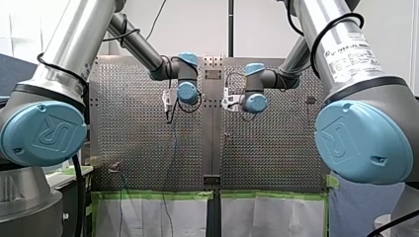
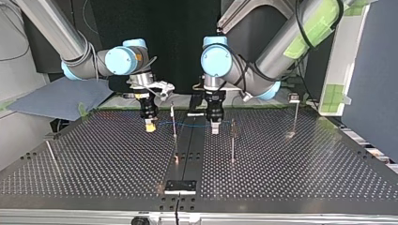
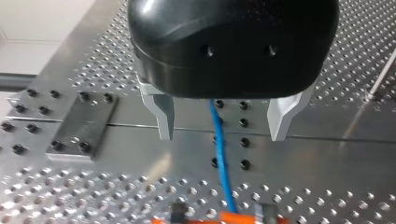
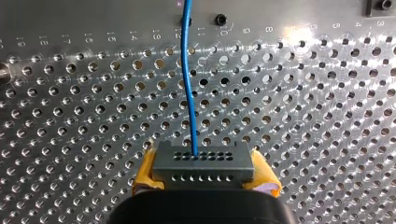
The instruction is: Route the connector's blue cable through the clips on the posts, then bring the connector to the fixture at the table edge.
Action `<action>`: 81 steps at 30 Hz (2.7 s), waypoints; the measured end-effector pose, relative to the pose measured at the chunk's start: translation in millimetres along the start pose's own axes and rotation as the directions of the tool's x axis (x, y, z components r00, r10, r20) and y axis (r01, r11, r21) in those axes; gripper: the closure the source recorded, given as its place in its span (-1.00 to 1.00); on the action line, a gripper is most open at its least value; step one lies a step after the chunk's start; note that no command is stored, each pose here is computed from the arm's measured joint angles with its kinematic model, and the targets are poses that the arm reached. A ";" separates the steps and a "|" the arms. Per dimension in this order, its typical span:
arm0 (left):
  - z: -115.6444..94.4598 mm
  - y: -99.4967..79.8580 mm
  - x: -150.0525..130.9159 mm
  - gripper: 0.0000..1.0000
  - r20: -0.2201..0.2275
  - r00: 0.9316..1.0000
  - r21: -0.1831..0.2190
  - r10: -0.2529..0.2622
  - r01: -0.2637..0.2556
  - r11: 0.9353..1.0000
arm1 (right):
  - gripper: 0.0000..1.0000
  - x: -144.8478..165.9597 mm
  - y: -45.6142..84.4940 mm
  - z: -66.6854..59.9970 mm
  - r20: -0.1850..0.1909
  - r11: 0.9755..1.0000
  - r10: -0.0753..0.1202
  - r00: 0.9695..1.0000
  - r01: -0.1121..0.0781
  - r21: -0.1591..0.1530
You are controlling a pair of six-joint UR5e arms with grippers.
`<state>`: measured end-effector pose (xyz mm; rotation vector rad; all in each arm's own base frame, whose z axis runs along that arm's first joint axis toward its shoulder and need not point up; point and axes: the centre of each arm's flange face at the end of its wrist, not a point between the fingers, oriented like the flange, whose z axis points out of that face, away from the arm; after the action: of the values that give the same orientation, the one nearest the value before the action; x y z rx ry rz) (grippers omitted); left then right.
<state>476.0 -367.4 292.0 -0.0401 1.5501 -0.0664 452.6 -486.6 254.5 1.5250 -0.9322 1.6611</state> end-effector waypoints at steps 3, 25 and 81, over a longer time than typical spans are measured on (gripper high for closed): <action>5.1 -1.1 8.5 -1.00 -0.010 1.000 -0.009 0.007 -0.007 1.000 | 1.00 -0.1 0.0 -0.1 0.001 1.000 0.000 1.000 0.000 0.000; 19.9 1.3 5.6 -1.00 0.024 0.999 -0.064 -0.043 0.044 0.997 | 1.00 -1.0 0.2 -0.9 0.010 1.000 -0.004 1.000 0.004 -0.001; 17.9 0.1 4.9 0.36 0.035 0.999 -0.090 -0.013 0.017 0.996 | 1.00 -4.3 -0.1 -3.2 0.034 1.000 -0.010 0.999 0.010 -0.001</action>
<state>494.0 -368.0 287.5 -0.1237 1.5176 -0.0075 451.4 -483.9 250.0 1.5592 -0.9416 1.6319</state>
